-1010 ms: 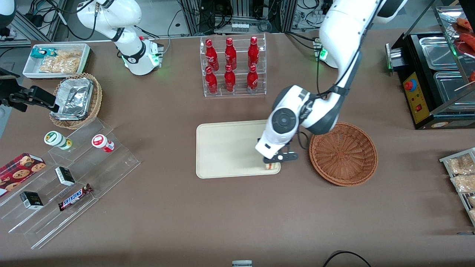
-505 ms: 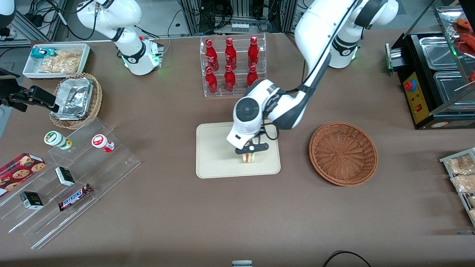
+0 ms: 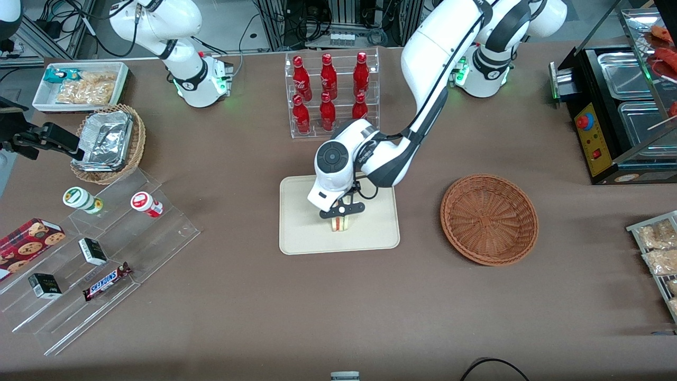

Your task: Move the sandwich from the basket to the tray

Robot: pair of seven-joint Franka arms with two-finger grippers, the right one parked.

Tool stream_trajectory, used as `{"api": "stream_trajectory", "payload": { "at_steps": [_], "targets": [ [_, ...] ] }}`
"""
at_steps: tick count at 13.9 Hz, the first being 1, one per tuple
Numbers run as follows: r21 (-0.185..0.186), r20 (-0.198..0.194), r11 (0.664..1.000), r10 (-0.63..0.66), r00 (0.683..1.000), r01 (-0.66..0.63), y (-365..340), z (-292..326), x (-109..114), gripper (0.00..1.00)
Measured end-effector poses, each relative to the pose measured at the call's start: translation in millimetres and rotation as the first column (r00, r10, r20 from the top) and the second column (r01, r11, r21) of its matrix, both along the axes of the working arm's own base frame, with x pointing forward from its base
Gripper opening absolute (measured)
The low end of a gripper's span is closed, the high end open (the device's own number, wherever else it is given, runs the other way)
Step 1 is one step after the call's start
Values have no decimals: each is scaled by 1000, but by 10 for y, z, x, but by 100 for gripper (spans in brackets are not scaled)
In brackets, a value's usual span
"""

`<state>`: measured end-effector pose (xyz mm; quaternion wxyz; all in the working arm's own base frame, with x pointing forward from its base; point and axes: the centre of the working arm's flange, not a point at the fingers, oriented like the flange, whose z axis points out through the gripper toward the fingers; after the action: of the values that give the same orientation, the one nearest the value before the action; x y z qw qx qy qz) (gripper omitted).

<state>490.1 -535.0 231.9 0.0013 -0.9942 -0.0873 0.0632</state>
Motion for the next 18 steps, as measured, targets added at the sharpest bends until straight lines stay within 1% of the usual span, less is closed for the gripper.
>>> {"api": "stream_trajectory", "payload": {
  "at_steps": [3, 4, 6, 7, 8, 9, 10, 12, 13, 14, 16, 18],
  "targets": [
    [-20, 24, 1000, 6, 1000, -5, -22, 186, 78, 55],
    [-20, 32, 1000, 11, 999, -10, 6, 312, 122, 66],
    [-5, 36, 999, 38, 999, -38, 194, 628, 275, 86],
    [6, 33, 998, 58, 998, -58, 343, 794, 373, 95],
    [28, 21, 996, 79, 997, -79, 510, 932, 458, 100],
    [65, 8, 992, 103, 995, -104, 708, 1019, 542, 100],
    [98, 5, 986, 133, 991, -133, 912, 1068, 641, 100],
    [135, 5, 975, 176, 984, -175, 1265, 1031, 807, 100],
    [145, -2, 973, 180, 984, -178, 1446, 998, 885, 100],
    [145, -9, 974, 176, 984, -173, 1635, 1000, 964, 100],
    [131, -14, 978, 167, 986, -164, 2022, 1140, 1093, 100],
    [112, -17, 983, 145, 989, -143, 2388, 1350, 1142, 100]
  ]
}}
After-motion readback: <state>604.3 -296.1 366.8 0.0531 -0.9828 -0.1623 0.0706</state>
